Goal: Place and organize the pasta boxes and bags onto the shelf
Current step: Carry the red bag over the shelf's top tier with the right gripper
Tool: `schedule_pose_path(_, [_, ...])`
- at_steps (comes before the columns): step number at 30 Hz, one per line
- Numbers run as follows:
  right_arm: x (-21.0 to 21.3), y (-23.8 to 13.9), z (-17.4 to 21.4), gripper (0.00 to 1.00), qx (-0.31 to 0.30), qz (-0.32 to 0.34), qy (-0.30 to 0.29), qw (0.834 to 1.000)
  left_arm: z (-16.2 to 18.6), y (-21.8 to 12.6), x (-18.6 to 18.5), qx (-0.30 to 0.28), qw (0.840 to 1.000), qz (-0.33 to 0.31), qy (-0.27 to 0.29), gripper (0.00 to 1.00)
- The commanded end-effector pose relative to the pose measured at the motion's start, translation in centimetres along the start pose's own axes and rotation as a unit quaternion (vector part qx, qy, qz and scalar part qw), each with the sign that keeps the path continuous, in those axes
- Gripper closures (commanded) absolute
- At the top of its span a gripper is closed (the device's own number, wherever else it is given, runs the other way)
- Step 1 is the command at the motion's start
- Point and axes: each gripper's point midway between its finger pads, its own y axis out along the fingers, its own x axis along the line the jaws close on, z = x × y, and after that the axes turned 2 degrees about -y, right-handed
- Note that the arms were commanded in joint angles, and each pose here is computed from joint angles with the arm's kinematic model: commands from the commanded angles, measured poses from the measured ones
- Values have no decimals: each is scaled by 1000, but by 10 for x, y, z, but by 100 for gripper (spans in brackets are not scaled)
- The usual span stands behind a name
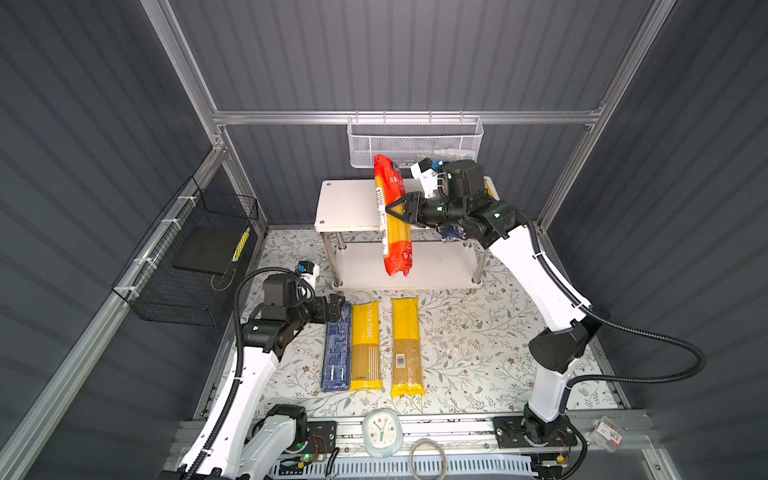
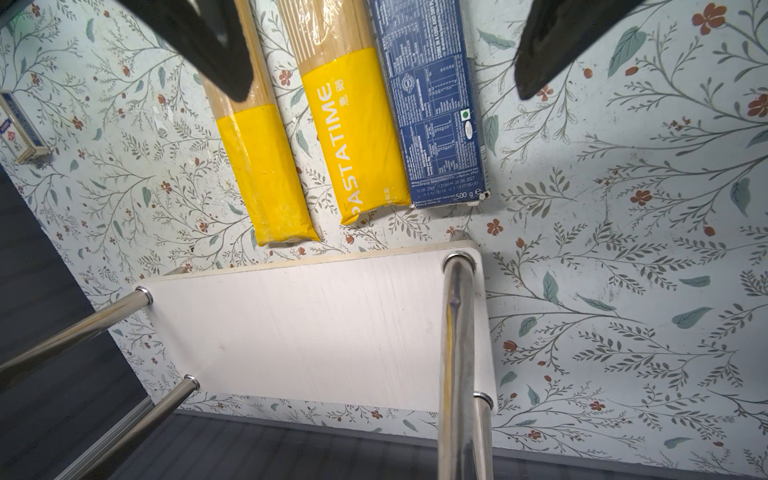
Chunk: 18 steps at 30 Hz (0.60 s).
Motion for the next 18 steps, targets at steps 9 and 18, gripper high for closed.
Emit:
schedule_pose_path(9, [17,-11,-61,66,-81,-46,-21,995,-8,-10,-5,-13,1000,2,14,1])
schedule_pose_path(18, [-8,-1,-72,63,-90,-27,-13,996,-10,-12,-4,-17,1000,-1,18,1])
